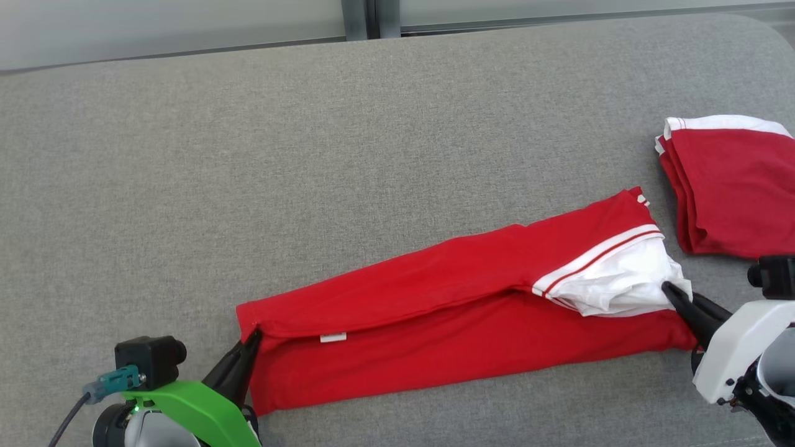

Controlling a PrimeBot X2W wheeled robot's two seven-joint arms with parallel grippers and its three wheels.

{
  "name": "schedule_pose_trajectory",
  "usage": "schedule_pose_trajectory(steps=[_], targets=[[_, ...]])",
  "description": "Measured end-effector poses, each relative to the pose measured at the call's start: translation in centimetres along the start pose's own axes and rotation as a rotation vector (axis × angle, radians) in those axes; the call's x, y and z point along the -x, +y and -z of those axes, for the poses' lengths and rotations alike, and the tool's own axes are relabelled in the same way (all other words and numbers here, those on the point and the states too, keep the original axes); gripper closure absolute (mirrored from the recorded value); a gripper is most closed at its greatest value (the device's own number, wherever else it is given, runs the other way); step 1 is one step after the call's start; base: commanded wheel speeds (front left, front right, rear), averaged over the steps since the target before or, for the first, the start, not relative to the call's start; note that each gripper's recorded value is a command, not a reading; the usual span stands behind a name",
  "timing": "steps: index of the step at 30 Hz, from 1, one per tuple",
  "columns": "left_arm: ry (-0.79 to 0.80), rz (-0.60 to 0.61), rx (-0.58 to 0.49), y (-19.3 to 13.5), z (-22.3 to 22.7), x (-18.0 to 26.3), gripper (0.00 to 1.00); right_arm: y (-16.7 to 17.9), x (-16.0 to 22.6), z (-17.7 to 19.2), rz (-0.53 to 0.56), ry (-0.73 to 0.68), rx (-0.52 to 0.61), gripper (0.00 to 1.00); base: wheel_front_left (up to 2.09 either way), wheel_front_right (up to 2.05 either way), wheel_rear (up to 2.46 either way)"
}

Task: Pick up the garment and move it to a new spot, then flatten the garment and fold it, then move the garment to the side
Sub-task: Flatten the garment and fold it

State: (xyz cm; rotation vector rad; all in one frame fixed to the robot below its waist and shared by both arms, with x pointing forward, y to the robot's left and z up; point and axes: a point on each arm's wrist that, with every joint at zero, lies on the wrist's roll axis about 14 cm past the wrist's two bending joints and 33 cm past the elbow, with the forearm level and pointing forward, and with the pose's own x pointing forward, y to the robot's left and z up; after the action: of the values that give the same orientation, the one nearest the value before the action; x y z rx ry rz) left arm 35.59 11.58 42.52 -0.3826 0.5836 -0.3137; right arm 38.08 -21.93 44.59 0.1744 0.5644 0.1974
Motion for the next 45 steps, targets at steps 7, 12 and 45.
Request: schedule_pose_trajectory(steps=[7,12,45], targets=[[0.041,-0.034,-0.01,1.2,1.9,-0.1,0.0,-0.4,0.1,1.6,0.018,0.056,0.026,0.0,0.0,0.0,0.0],[0.106,-0.08,-0.066,2.3,4.0,1.3,0.0,-1.0,1.7,-0.1,0.029,0.048,0.023,0.0,0.0,0.0,0.0],[-0.474,-0.299,-0.133,5.8,-5.5,3.6,0.0,-2.4,-6.5,4.0,0.041,0.423,-0.098,1.0,0.0,0.0,0.0]])
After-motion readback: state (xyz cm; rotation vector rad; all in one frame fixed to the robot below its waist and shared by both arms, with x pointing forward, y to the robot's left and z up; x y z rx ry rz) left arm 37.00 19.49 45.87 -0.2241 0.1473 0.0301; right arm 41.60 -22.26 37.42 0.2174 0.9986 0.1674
